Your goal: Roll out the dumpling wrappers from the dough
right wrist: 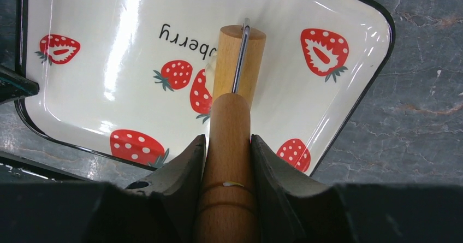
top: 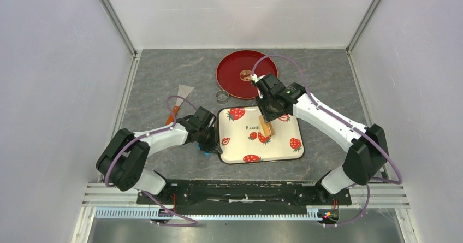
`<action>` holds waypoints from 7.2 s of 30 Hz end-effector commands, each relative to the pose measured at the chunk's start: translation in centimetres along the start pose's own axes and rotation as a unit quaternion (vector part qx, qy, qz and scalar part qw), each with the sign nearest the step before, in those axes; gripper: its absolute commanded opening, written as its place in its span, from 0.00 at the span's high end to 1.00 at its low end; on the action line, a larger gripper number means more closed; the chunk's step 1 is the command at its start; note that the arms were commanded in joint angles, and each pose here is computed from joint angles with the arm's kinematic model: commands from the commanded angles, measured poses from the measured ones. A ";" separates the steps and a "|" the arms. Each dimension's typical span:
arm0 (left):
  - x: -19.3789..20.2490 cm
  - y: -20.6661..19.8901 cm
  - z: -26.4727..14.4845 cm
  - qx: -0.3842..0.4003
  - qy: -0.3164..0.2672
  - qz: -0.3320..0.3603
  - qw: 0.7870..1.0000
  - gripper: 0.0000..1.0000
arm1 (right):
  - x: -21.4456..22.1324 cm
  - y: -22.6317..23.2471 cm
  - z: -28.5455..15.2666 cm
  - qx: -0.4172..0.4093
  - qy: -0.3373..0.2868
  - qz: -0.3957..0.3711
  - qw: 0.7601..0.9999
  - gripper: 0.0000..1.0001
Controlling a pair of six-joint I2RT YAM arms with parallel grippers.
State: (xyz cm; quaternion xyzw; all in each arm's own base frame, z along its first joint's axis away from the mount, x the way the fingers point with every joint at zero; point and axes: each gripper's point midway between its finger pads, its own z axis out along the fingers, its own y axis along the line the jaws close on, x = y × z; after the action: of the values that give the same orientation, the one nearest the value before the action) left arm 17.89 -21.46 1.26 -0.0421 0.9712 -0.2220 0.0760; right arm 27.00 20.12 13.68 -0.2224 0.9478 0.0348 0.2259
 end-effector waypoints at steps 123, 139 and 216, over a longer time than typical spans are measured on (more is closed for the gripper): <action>2.4 5.9 1.4 -0.116 0.025 0.000 0.993 0.98 | 7.5 -4.0 0.2 0.047 0.020 0.112 0.992 1.00; 2.3 5.9 1.5 -0.118 0.024 0.001 0.993 0.98 | 1.7 -4.4 -3.4 0.032 -0.112 0.133 0.984 1.00; 2.3 6.0 1.5 -0.119 0.026 0.000 0.993 0.98 | 20.5 -5.3 6.5 0.125 0.007 0.118 0.985 1.00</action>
State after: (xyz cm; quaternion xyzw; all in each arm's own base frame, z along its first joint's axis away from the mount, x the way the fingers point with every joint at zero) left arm 18.10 -22.50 1.29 -0.0306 0.9672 -0.2394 0.0791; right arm 25.96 16.29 10.73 0.0335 0.8756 0.1264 0.4649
